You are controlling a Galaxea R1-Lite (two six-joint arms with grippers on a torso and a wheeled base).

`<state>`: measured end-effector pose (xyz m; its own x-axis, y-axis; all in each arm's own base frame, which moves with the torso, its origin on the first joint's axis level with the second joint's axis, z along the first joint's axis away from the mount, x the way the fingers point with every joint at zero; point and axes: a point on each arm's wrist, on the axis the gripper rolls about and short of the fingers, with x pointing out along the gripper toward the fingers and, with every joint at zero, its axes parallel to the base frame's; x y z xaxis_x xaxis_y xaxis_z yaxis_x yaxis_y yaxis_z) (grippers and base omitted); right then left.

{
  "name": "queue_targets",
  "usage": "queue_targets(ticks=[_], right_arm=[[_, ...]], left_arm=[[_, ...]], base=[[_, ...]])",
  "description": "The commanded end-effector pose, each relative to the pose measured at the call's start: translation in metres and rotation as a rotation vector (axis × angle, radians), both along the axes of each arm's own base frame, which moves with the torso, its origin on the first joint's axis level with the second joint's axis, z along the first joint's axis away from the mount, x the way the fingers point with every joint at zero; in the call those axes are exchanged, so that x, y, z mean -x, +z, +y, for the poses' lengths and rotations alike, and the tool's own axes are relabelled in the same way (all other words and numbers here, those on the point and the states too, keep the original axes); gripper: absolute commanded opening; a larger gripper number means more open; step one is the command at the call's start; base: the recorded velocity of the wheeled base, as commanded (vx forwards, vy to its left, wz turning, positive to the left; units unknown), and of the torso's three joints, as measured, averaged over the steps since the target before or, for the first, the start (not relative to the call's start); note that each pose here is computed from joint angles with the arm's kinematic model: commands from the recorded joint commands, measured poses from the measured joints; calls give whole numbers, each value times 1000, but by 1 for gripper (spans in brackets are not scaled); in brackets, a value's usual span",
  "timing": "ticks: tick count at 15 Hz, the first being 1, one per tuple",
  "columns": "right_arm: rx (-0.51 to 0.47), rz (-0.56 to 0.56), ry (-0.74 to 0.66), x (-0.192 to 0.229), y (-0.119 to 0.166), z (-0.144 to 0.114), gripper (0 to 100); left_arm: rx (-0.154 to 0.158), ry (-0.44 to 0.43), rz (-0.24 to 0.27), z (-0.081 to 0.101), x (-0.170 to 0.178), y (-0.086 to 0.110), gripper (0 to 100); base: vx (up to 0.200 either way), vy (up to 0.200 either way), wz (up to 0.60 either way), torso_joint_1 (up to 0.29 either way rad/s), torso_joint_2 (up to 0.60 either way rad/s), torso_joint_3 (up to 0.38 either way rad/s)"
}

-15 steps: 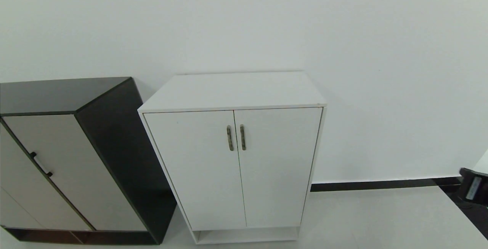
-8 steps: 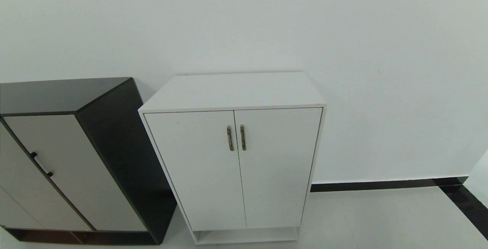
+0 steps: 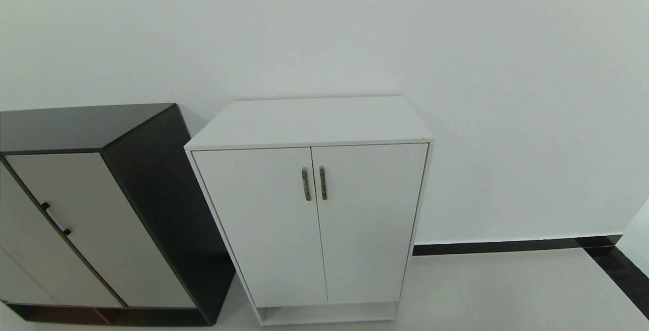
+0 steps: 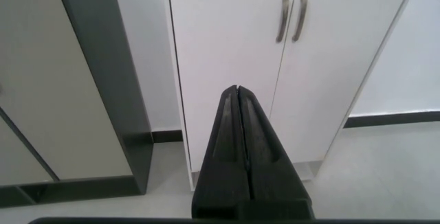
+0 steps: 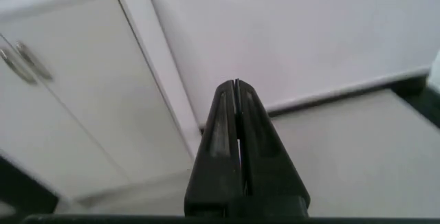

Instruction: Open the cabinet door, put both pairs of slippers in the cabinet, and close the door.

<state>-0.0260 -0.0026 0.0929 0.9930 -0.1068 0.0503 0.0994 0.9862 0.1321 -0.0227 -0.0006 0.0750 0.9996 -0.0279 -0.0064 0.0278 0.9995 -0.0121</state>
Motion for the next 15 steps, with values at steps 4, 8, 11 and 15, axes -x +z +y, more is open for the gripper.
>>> queue_targets(ticks=[4, 8, 11, 15], right_arm=[[176, 80, 69, -3, -18, 2, 0], [133, 57, 93, -3, -17, 2, 0], [133, 57, 93, -3, -17, 2, 0], [131, 57, 93, -3, -17, 2, 0]], left_arm=[[0, 0, 0, 0, 0, 0, 0], [-1, 2, -2, 0, 0, 0, 0], [-4, 3, -2, 0, 0, 0, 0], [-4, 3, -2, 0, 0, 0, 0]], base=[[0, 0, 0, 0, 0, 0], [0, 0, 0, 0, 0, 0], [0, 0, 0, 0, 0, 0], [0, 0, 0, 0, 0, 0]])
